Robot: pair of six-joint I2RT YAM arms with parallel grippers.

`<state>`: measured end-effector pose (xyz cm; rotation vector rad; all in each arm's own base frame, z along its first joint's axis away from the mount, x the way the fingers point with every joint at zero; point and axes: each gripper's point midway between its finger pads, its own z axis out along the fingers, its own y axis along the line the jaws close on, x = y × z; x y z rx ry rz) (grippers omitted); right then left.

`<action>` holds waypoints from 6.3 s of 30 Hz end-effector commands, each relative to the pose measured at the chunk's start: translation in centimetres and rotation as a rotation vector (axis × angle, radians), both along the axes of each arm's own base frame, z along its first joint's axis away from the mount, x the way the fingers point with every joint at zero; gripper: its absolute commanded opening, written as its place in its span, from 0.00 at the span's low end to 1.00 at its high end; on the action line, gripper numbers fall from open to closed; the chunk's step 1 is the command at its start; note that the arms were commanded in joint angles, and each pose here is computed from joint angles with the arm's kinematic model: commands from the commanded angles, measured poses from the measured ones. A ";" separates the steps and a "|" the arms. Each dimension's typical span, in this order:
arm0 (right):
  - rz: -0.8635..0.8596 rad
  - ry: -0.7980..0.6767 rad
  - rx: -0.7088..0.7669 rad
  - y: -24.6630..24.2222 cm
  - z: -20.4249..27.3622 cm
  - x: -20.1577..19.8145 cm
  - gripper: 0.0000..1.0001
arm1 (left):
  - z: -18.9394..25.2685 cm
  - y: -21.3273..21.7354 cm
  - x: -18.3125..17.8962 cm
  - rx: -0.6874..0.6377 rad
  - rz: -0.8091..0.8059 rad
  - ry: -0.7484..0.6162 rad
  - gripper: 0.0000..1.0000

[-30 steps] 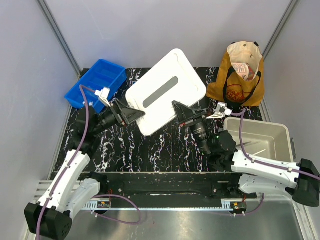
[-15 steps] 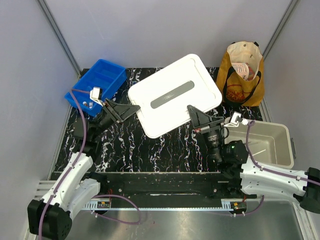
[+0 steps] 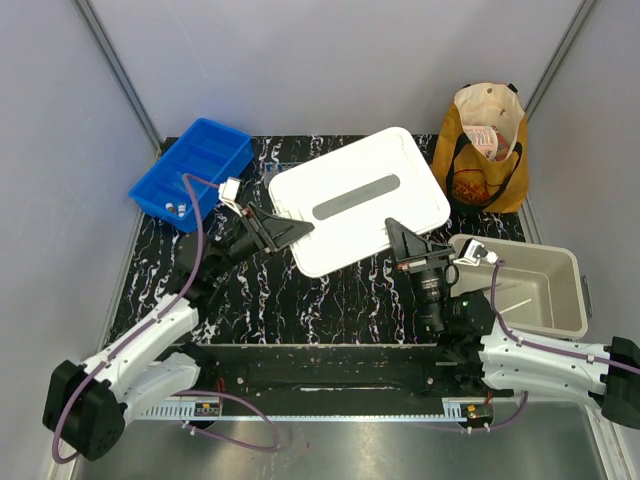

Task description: Organize the chemistry lab equipment

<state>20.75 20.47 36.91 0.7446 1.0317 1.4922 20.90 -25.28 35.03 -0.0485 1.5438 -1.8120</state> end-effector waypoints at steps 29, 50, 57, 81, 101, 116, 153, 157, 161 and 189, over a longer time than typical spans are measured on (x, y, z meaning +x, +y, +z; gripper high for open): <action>-0.077 -0.201 -1.111 -5.4 9.7 -3.6 0.82 | 2.3 -6.8 0.0 0.163 -0.160 -0.012 0.00; 0.472 -0.500 -0.757 6.7 15.2 -10.2 0.81 | -1.9 -25.1 -1.4 0.041 -0.472 0.141 0.00; 0.511 -0.507 -0.725 7.7 15.0 -10.5 0.80 | -2.1 -28.7 -2.5 -0.007 -0.532 0.179 0.00; 0.477 -0.461 -0.690 6.3 14.7 -10.1 0.80 | -6.3 -34.1 -3.5 0.050 -0.540 0.285 0.00; 0.437 -0.454 -0.696 4.4 14.8 -10.3 0.80 | -10.3 -35.6 -3.3 0.212 -0.501 0.304 0.30; 0.421 -0.432 -0.714 3.4 14.2 -10.2 0.80 | -10.1 -32.9 -0.9 0.344 -0.362 0.242 0.51; 0.353 -0.363 -0.759 3.0 12.9 -8.6 0.79 | -10.5 -35.6 -0.2 0.489 -0.361 0.072 0.53; 0.348 -0.363 -0.762 2.8 12.7 -8.6 0.79 | -12.0 -35.5 0.9 0.554 -0.309 0.023 0.52; 0.338 -0.357 -0.763 2.5 12.5 -8.5 0.80 | -13.2 -34.8 1.7 0.619 -0.258 0.002 0.52; -0.127 0.013 -0.974 -6.4 9.6 -2.2 0.75 | -16.0 -30.9 2.1 0.759 -0.131 0.030 0.51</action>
